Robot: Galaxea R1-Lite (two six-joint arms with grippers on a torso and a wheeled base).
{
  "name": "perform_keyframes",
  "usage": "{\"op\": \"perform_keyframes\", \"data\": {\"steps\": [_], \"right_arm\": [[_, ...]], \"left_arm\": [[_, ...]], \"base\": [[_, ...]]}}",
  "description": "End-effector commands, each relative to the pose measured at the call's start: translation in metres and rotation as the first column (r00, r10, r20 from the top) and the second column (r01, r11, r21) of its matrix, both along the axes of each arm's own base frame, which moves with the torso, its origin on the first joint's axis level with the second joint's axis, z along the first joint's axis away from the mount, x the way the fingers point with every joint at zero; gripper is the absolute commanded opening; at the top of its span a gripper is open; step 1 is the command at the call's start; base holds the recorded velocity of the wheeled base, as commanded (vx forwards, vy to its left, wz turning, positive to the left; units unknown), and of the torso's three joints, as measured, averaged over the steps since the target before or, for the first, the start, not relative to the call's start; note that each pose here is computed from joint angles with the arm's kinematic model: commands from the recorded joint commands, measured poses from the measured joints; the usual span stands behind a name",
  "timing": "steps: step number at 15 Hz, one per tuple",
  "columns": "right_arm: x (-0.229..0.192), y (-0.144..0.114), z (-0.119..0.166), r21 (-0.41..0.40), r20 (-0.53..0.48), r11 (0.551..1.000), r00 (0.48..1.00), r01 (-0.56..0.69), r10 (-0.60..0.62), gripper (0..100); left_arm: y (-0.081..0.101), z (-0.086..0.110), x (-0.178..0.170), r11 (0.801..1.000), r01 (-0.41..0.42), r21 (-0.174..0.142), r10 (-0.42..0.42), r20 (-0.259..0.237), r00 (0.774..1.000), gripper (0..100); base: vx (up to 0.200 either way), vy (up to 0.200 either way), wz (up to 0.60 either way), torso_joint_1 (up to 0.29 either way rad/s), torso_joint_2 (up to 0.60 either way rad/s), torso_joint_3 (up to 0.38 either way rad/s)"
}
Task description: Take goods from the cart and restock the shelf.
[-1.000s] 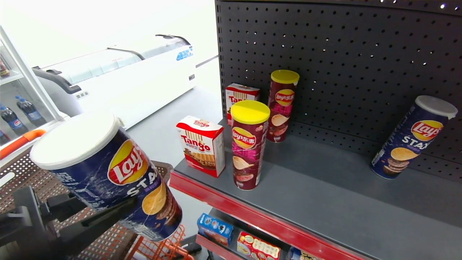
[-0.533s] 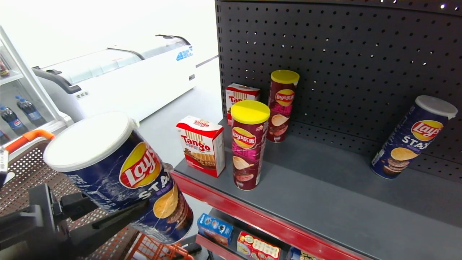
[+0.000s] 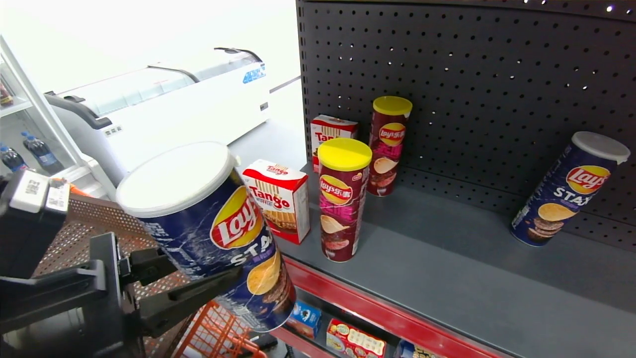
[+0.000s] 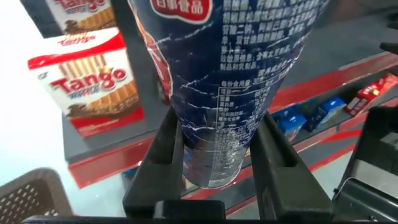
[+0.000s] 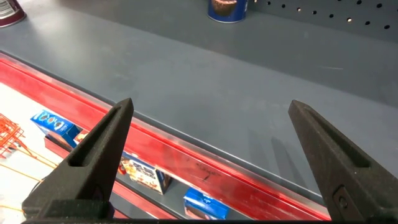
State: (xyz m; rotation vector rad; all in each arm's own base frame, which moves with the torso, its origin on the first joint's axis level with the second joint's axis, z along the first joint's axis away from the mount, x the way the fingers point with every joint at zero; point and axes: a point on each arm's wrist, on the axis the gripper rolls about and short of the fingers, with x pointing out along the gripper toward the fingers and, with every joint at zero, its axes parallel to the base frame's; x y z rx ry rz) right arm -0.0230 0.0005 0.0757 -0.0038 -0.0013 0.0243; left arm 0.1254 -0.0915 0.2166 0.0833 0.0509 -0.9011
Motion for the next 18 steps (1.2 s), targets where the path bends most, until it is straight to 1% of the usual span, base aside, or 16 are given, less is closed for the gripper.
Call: {"op": "perform_keyframes", "data": {"steps": [1, 2, 3, 4, 8, 9, 15, 18], "right_arm": [[0.0, 0.0, 0.0, -0.001, -0.001, 1.0, 1.0, 0.0, 0.0, 100], [0.0, 0.0, 0.0, -0.001, -0.001, 1.0, 1.0, 0.0, 0.0, 100], [0.0, 0.0, 0.0, -0.001, -0.001, 1.0, 1.0, 0.0, 0.0, 100], [0.0, 0.0, 0.0, -0.001, -0.001, 1.0, 1.0, 0.0, 0.0, 100], [0.0, 0.0, 0.0, -0.001, -0.001, 1.0, 1.0, 0.0, 0.0, 100], [0.0, 0.0, 0.0, -0.001, -0.001, 1.0, 1.0, 0.0, 0.0, 100], [0.0, 0.0, 0.0, -0.001, -0.001, 1.0, 1.0, 0.0, 0.0, 100], [0.0, 0.0, 0.0, -0.001, -0.001, 1.0, 1.0, 0.0, 0.0, 100]], "left_arm": [[-0.016, 0.002, 0.013, 0.998, 0.059, 0.012, -0.058, -0.022, 0.998, 0], [-0.017, 0.002, 0.014, 0.998, 0.066, 0.013, -0.066, -0.023, 0.998, 0], [-0.027, 0.006, 0.015, 0.992, 0.126, 0.01, -0.126, -0.021, 0.992, 0], [-0.03, 0.007, 0.014, 0.989, 0.145, 0.009, -0.145, -0.02, 0.989, 0], [-0.036, 0.003, 0.016, 0.985, 0.171, 0.027, -0.17, -0.028, 0.985, 0], [-0.037, 0.001, 0.017, 0.982, 0.184, 0.032, -0.183, -0.033, 0.983, 0], [-0.038, 0.002, 0.018, 0.98, 0.198, 0.023, -0.198, -0.022, 0.98, 0], [-0.04, 0.0, 0.02, 0.98, 0.199, 0.028, -0.198, -0.031, 0.98, 0]], "base": [[0.0, 0.0, 0.0, 0.0, 0.0, 0.0], [0.0, 0.0, 0.0, 0.0, 0.0, 0.0], [0.0, 0.0, 0.0, 0.0, 0.0, 0.0], [0.0, 0.0, 0.0, 0.0, 0.0, 0.0], [0.0, 0.0, 0.0, 0.0, 0.0, 0.0], [0.0, 0.0, -0.6, 0.007, 0.0, 0.002], [0.0, 0.0, -0.6, 0.003, 0.0, 0.004], [0.0, 0.0, -0.6, -0.001, 0.01, 0.002]]}}
